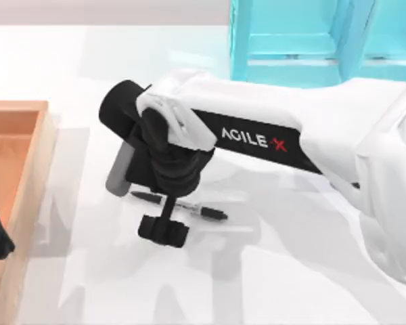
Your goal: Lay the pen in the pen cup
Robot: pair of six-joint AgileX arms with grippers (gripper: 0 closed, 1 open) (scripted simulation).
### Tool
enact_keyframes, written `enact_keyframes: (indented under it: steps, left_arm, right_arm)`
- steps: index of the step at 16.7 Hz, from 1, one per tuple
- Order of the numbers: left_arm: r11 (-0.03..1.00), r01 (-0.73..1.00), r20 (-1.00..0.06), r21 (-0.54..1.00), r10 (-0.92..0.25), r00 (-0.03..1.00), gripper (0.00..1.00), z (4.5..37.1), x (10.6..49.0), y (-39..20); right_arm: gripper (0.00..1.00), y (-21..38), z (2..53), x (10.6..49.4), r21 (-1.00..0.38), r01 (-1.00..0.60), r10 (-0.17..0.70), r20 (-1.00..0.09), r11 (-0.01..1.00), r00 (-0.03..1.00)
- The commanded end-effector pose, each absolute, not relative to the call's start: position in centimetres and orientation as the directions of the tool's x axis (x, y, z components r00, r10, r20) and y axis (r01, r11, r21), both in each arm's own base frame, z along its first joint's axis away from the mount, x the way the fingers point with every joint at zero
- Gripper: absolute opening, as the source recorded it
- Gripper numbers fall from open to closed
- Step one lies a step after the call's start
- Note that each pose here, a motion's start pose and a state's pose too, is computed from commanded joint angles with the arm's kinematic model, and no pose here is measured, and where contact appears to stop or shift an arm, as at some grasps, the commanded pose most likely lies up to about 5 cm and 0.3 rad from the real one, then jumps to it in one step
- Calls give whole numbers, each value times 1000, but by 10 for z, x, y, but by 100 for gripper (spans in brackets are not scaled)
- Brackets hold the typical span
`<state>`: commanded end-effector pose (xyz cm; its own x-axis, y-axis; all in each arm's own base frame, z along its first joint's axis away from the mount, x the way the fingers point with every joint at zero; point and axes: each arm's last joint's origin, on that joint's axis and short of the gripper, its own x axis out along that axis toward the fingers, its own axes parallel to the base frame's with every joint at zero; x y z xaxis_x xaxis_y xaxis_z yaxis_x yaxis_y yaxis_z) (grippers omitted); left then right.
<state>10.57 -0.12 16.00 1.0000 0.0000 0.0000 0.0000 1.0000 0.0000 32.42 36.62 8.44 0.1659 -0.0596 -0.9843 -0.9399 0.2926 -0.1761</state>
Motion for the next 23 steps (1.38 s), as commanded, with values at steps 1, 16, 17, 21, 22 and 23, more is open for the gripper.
enact_keyframes:
  steps: [1, 16, 17, 21, 22, 23]
  left_arm:
    - [1000, 0, 0, 0, 0, 1000, 100, 160, 106, -1]
    - [1000, 0, 0, 0, 0, 1000, 100, 160, 106, -1]
    - [1000, 0, 0, 0, 0, 1000, 100, 160, 106, -1]
    - [1000, 0, 0, 0, 0, 1000, 100, 160, 106, -1]
    - [1000, 0, 0, 0, 0, 1000, 100, 160, 106, -1]
    - [1000, 0, 0, 0, 0, 1000, 100, 160, 106, -1]
  right_arm:
    - [92, 366, 84, 324, -176, -940, -60, -984, 293, 166]
    - [0, 366, 84, 324, -176, -940, -60, -984, 293, 166]
    - [0, 366, 84, 324, -176, -940, -60, -984, 293, 166]
    - [0, 366, 84, 324, -176, -940, -60, -984, 293, 166]
    - [0, 368, 117, 313, -129, -938, -1, -991, 322, 136]
    - [0, 369, 119, 311, -129, -938, -1, -991, 322, 136]
